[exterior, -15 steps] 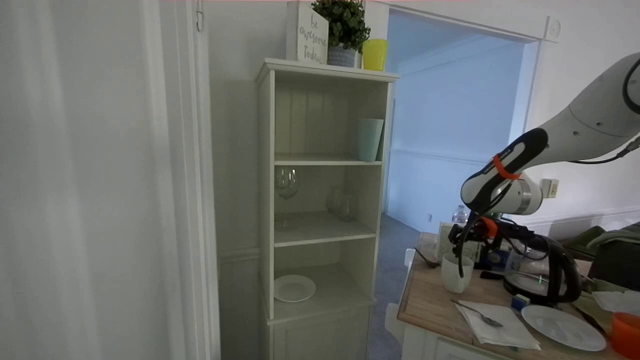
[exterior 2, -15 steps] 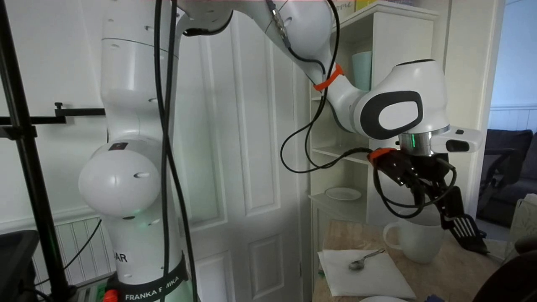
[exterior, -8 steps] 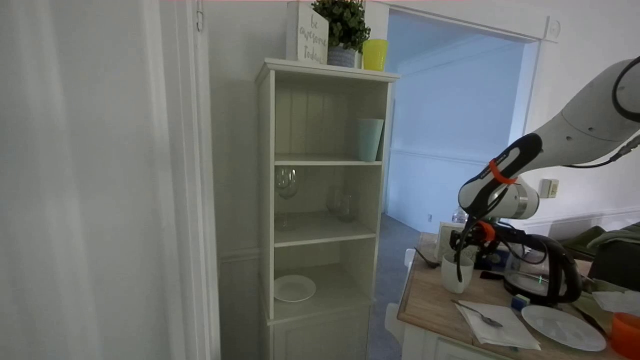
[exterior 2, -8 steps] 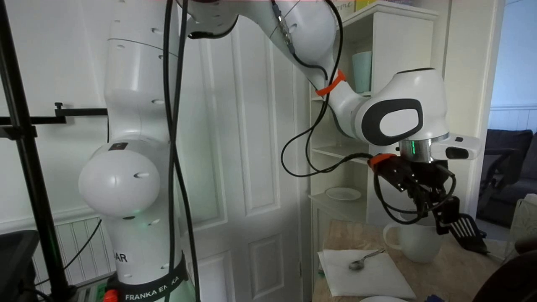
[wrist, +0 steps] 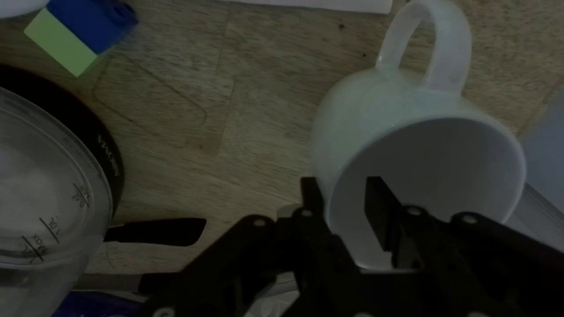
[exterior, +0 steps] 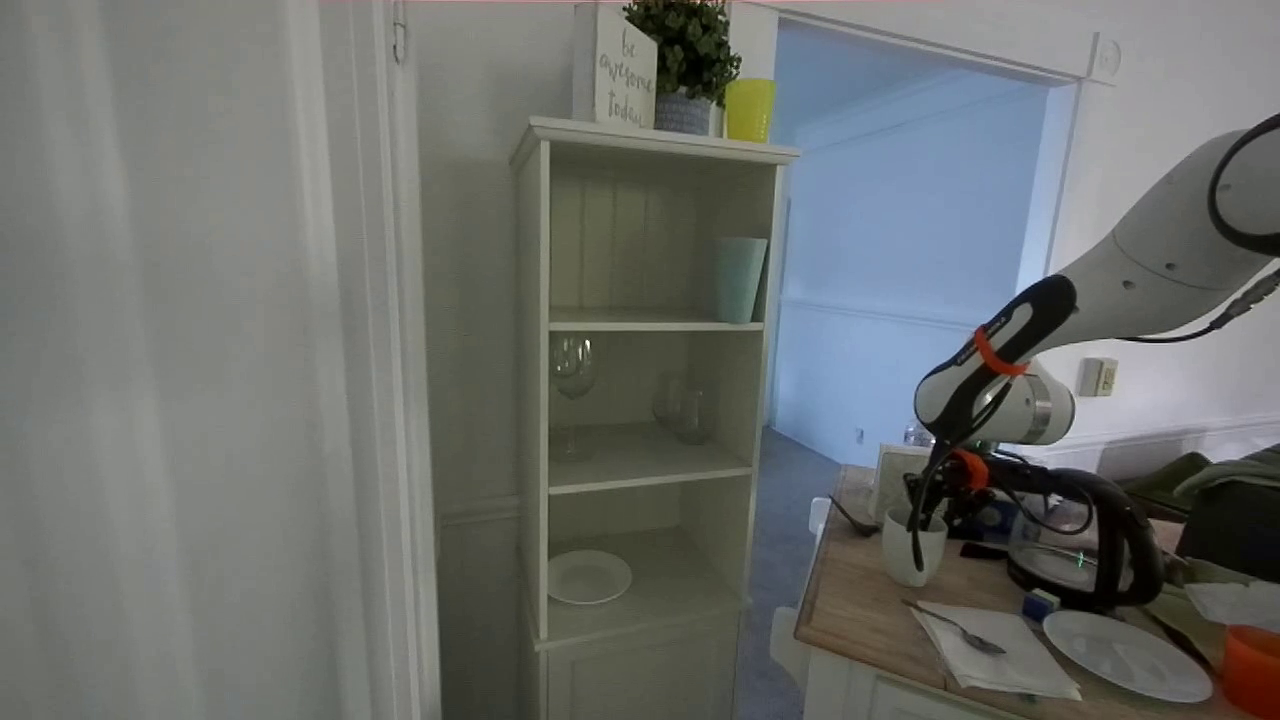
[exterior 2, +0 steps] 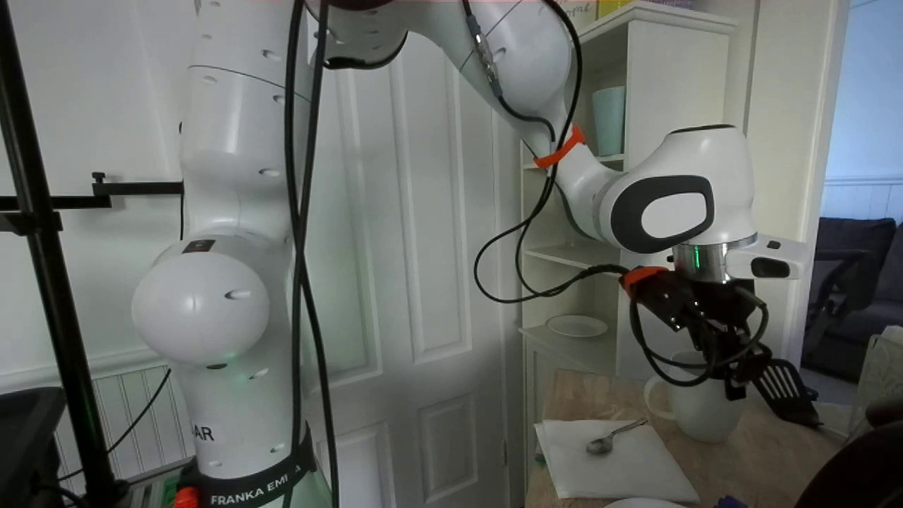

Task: Put the white cup on the bottom shelf

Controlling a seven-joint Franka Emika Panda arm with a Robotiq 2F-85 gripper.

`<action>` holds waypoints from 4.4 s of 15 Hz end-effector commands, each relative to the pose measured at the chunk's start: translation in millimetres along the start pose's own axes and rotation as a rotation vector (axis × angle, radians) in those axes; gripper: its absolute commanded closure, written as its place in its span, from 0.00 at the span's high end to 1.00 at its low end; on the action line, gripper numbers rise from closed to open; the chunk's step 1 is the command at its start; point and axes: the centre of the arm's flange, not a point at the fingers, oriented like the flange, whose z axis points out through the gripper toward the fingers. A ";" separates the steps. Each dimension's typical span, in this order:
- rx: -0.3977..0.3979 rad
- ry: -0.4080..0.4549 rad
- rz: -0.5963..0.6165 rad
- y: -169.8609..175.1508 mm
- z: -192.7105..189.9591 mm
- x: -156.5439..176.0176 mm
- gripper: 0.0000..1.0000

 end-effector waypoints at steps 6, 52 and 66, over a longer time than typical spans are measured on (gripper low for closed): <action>0.011 0.001 -0.015 -1.7 -12.4 -5.4 0.03; 0.044 -0.002 0.450 -324.5 -66.4 -216.7 0.03; 0.087 0.119 0.830 -363.9 -6.4 -145.2 0.03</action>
